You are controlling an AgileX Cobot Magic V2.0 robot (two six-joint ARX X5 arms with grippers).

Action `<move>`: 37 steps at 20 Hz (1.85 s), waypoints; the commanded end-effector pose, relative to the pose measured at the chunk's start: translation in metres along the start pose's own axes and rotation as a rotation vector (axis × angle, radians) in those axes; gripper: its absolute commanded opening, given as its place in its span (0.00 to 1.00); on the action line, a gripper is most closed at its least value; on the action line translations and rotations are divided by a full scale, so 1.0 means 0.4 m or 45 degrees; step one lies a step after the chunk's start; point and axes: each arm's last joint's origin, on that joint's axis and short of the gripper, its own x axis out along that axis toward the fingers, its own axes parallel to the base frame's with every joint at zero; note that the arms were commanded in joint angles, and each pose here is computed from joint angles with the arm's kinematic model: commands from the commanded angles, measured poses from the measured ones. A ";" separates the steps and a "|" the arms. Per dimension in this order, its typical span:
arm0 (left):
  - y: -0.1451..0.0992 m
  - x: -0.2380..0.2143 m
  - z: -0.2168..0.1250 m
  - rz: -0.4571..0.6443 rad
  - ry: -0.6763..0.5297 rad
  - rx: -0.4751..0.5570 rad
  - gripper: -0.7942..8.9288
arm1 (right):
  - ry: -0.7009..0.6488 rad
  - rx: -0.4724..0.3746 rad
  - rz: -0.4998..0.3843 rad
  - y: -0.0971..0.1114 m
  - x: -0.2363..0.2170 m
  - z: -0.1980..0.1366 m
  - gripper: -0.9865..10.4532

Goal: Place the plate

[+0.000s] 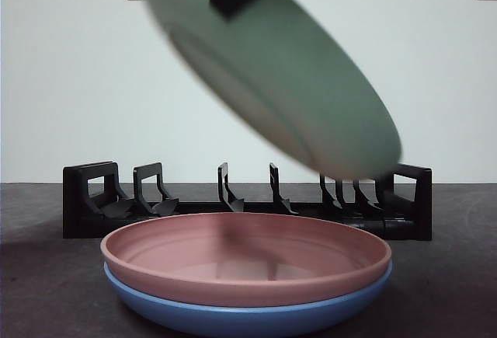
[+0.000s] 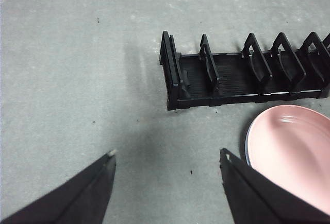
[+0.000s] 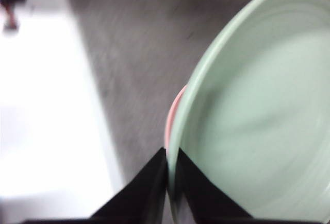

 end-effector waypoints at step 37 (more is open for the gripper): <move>-0.001 -0.004 0.008 0.000 -0.021 -0.008 0.40 | 0.206 -0.242 -0.012 0.031 0.097 0.086 0.29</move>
